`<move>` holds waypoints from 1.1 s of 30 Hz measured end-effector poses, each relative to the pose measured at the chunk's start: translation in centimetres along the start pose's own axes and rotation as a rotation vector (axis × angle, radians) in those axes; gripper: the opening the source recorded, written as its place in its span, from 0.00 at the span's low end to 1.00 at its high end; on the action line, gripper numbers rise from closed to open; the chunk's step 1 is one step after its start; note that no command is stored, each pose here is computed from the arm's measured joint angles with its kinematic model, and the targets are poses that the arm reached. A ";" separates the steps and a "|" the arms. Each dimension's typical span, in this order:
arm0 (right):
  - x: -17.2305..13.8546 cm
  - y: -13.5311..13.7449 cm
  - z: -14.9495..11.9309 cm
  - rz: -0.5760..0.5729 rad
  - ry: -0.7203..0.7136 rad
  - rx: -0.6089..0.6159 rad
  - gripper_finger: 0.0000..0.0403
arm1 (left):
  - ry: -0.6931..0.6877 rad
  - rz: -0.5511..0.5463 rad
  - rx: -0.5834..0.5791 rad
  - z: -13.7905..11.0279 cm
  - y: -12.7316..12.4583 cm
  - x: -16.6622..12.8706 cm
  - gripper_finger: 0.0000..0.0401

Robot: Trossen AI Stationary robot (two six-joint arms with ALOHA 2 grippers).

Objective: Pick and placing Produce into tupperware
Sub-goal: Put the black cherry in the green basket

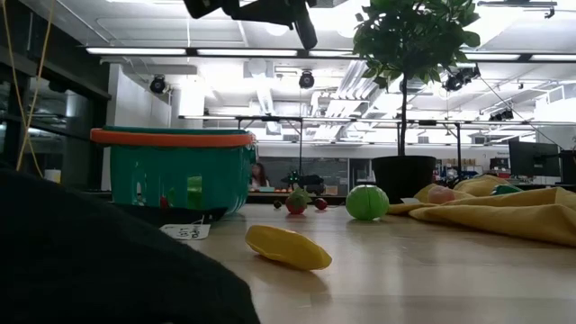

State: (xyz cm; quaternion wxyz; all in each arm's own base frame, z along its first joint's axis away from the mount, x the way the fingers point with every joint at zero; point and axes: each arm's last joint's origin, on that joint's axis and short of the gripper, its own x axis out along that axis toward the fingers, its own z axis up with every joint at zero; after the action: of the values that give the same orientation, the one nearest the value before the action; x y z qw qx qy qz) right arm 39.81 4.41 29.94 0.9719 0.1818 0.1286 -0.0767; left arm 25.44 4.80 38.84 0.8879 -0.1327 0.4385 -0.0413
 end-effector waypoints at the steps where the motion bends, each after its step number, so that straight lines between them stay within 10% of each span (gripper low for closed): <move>1: 0.0 0.0 0.0 0.000 0.000 0.000 0.28 | -0.003 0.007 0.000 0.0 0.0 0.0 0.31; 17: 0.0 0.0 0.0 0.006 0.003 -0.002 0.28 | 0.006 0.023 -0.012 0.1 0.2 0.3 0.30; 33: 0.0 0.1 0.0 0.015 0.006 -0.003 0.28 | 0.032 0.026 -0.017 0.2 0.4 1.1 0.01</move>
State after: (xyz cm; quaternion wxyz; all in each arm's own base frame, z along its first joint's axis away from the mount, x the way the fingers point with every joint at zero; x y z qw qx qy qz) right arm 39.82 4.47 29.95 0.9723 0.1817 0.1301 -0.0689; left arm 26.28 5.06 38.04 0.8801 -0.1337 0.4548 -0.0282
